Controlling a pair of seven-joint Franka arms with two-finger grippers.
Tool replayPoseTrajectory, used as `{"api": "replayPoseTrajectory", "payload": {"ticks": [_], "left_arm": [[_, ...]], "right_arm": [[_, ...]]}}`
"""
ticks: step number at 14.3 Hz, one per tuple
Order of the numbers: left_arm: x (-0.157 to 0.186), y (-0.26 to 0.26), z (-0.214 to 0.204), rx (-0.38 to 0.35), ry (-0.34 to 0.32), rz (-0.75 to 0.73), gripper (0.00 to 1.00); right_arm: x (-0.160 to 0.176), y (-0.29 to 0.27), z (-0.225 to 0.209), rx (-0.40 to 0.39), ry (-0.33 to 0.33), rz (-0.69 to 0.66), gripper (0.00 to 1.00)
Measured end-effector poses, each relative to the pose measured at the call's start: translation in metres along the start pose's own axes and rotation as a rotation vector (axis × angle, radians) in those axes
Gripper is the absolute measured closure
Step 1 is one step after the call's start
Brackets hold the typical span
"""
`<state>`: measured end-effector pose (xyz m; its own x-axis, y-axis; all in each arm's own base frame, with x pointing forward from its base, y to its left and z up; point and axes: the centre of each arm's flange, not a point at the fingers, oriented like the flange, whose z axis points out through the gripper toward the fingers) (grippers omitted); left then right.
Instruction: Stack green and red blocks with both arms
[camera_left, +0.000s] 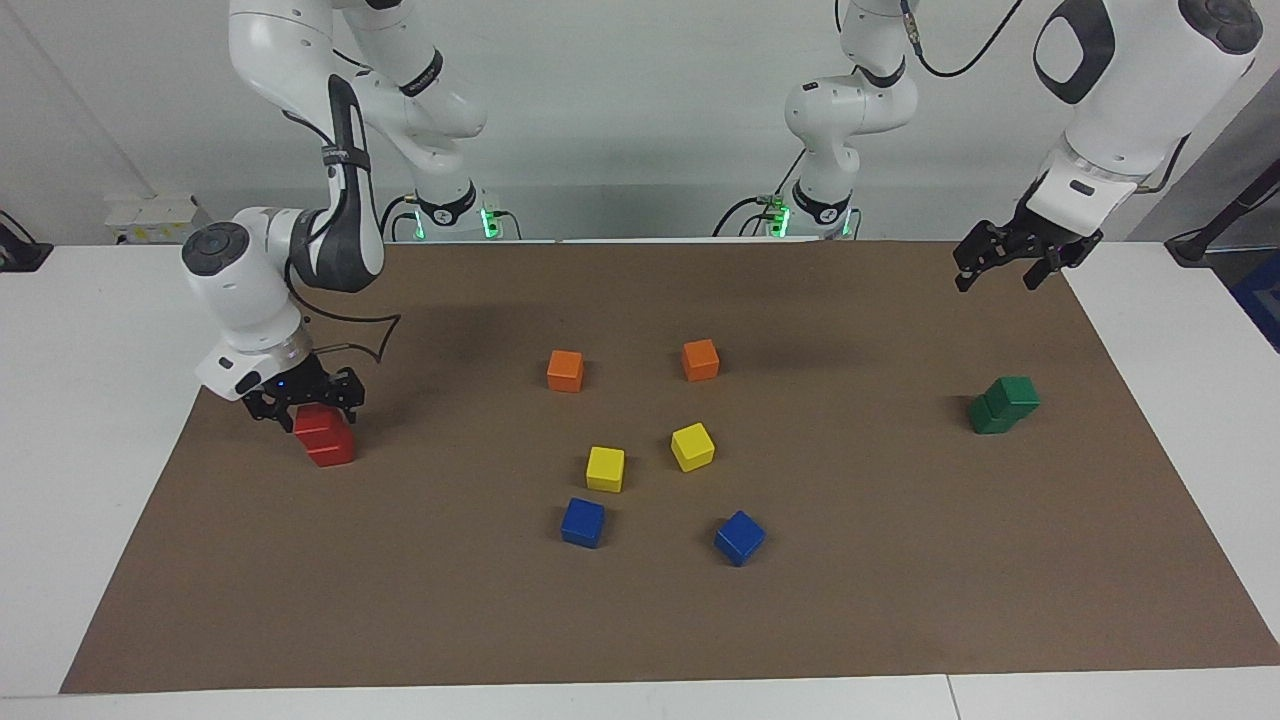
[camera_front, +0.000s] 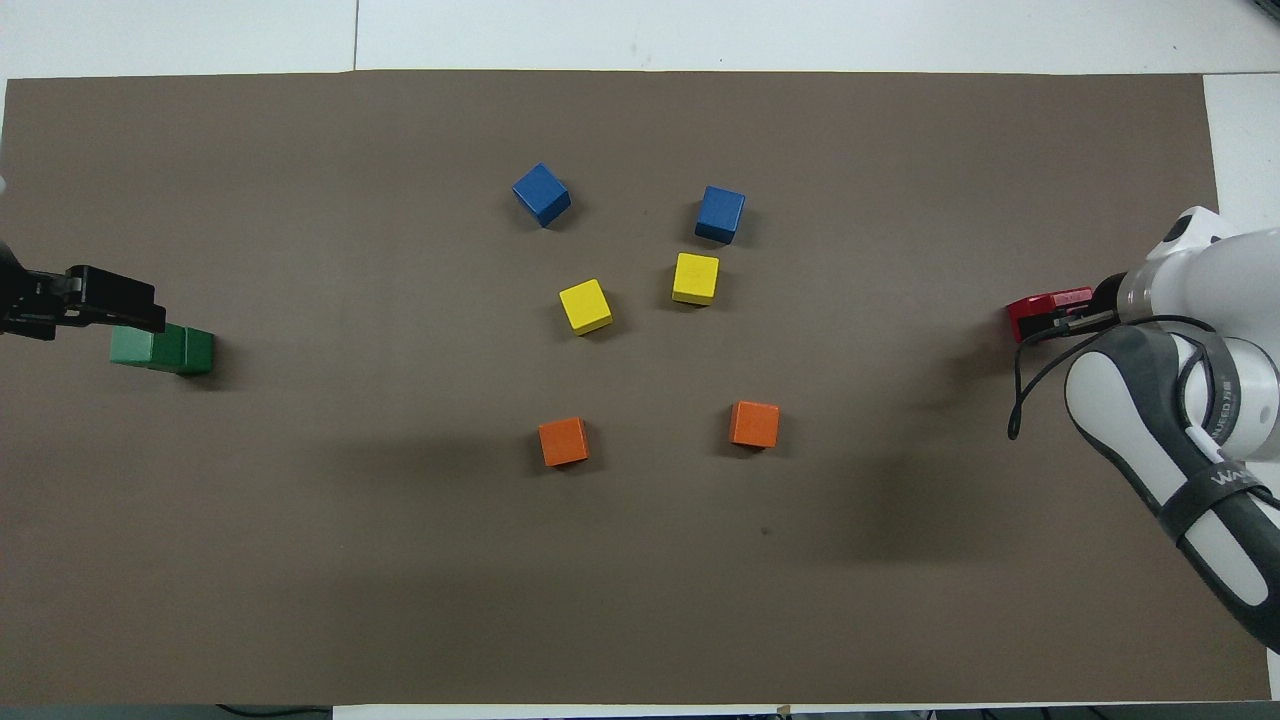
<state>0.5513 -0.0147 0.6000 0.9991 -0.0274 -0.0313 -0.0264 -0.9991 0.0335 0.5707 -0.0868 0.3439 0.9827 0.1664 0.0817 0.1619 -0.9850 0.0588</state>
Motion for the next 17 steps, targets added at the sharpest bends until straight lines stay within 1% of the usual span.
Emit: {"api": "replayPoseTrajectory", "payload": {"ticks": [3,8,11,14,17], "left_arm": [[0.0,0.0,0.0,0.001,0.002,0.002,0.0],[0.001,-0.001,-0.001,0.01,0.007,0.007,0.0],[0.001,-0.001,-0.001,0.01,0.013,0.007,0.0],[0.002,-0.001,-0.003,0.01,0.02,0.007,0.0],[0.002,0.0,-0.007,0.011,0.044,0.007,0.0]], "right_arm": [[0.008,0.001,-0.011,-0.005,0.017,0.005,0.0],[0.028,-0.011,-0.049,0.003,-0.025,0.026,0.0],[0.031,-0.03,-0.079,0.007,-0.049,0.06,0.0],[0.02,-0.062,-0.132,0.013,-0.07,0.072,0.0],[-0.008,-0.08,-0.192,0.006,-0.092,0.064,0.0]]}}
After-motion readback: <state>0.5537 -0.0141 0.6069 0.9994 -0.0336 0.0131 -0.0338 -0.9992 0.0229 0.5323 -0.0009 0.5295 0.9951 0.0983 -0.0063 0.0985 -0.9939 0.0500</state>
